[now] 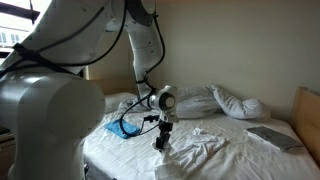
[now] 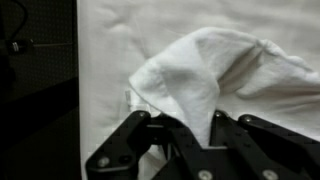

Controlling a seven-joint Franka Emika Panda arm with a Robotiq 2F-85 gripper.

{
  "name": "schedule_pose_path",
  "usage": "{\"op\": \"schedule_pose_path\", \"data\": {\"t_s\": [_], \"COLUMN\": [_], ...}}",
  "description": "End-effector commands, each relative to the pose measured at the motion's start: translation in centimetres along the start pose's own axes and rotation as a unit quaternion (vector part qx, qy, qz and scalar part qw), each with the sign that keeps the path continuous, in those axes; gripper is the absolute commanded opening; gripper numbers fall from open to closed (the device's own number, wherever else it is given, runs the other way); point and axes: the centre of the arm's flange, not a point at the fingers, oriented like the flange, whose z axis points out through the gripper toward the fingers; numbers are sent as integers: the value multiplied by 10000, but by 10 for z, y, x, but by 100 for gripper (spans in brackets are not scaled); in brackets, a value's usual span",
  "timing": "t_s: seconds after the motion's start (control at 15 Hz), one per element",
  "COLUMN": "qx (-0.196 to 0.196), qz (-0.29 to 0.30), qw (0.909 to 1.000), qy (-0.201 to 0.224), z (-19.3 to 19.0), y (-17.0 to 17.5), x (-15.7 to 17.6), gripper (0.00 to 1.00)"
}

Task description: Fold the white cloth

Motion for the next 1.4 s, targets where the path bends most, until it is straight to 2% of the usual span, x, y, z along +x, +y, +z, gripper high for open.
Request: {"op": "schedule_pose_path", "data": {"t_s": [0.0,0.13,0.33,0.6,0.8,1.13,1.33], "qx": [23,92,84,-7,-107,98,196], "qz": [223,305,270,-29,-406,-805,-834], "qw": [9997,9990,9950,9836,9733,9606,9614], "qy": [88,310,961,1801,2256,2659,2614], "z": [-4,-17,-50,-103,-138,-191,-209], "y": [14,14,1,-24,-47,-93,-123], "x": [-2,4,19,32,30,23,38], "gripper": [3,3,3,3,3,3,3]}}
